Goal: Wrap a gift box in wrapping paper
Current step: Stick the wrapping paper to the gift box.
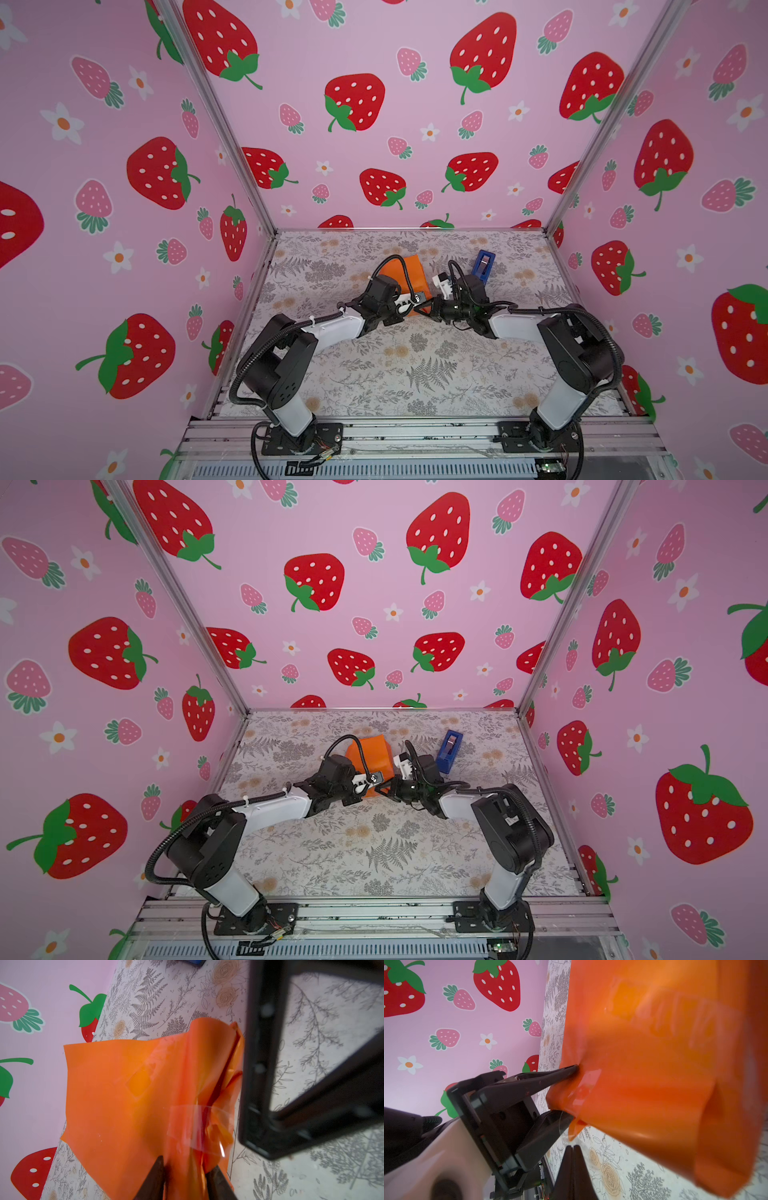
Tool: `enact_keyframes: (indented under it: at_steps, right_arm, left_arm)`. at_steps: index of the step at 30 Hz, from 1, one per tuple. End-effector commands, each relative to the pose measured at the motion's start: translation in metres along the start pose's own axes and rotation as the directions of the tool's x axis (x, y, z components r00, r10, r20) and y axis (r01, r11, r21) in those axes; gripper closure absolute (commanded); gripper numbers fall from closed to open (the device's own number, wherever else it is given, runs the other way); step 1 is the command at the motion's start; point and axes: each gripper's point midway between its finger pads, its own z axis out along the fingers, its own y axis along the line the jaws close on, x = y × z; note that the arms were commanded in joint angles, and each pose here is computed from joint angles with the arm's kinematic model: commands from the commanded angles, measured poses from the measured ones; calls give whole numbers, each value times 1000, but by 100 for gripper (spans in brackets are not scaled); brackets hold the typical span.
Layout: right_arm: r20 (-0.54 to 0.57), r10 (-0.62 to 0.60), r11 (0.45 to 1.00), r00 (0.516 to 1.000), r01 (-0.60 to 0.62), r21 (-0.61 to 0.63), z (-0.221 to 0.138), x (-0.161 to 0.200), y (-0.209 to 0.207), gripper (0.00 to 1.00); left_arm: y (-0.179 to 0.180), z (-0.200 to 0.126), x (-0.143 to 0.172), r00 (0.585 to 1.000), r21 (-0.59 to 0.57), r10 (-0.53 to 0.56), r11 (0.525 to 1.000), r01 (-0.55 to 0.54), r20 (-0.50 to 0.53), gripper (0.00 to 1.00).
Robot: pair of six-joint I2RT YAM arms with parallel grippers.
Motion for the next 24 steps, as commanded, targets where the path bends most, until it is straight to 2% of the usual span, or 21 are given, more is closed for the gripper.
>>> enact_keyframes:
  at_steps: [1,11,18,24]
  right_arm:
    - [42,8,1000,999,-9,12,8,-13,-2,100]
    - [56,22,999,998,-24,44,22,-14,-17,100]
    - [84,14,991,996,-25,134,0,7,-19,100]
    - [75,-3,996,997,-3,88,-2,19,-3,100]
  left_arm:
    - [-46,6,48,987,167,9,986,18,-162,67]
    - [-47,6,48,986,169,7,985,21,-164,67]
    - [-46,6,48,986,168,8,986,20,-166,67]
    - [-46,6,49,986,168,7,985,21,-167,67]
